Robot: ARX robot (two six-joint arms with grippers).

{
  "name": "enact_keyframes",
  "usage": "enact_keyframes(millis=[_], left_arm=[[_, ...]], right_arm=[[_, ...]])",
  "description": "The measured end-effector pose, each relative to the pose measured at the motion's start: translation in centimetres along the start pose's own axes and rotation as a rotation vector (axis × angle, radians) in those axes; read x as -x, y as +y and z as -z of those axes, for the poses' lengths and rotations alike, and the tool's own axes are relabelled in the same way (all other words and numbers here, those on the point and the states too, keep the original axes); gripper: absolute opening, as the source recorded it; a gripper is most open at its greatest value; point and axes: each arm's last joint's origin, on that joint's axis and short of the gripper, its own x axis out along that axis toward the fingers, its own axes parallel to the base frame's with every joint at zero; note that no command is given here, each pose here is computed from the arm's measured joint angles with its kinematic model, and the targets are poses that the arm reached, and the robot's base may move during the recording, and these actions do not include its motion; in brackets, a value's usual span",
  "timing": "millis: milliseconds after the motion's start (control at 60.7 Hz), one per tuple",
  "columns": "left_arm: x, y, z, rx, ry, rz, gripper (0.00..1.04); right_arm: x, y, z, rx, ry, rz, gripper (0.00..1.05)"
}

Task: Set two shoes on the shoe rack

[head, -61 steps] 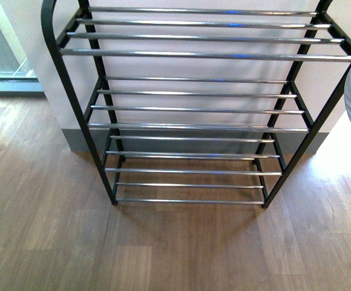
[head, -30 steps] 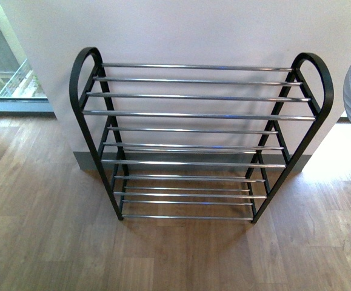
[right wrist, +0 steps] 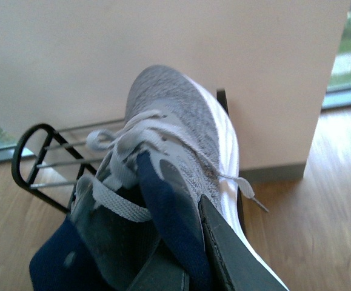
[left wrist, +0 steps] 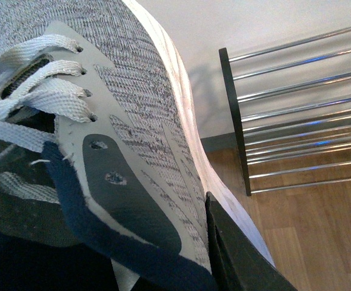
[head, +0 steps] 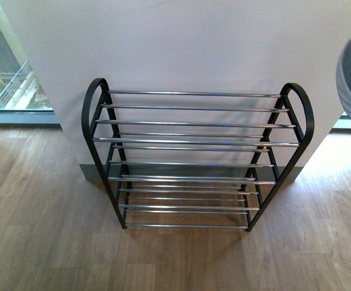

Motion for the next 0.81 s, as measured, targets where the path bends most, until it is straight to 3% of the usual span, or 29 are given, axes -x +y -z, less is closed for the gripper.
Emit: enact_keyframes(millis=[362, 560, 807], left_arm=[[0.0, 0.0, 0.0, 0.000, 0.000, 0.001, 0.02], [0.0, 0.0, 0.0, 0.000, 0.000, 0.001, 0.02], [0.0, 0.0, 0.0, 0.000, 0.000, 0.001, 0.02]], right_arm=[[-10.2, 4.5, -1.6, -0.114, 0.189, 0.022, 0.01], [-17.6, 6.5, 0.4, -0.193, 0.297, 0.105, 0.01], [-24.4, 6.5, 3.4, -0.261, 0.355, 0.202, 0.01]])
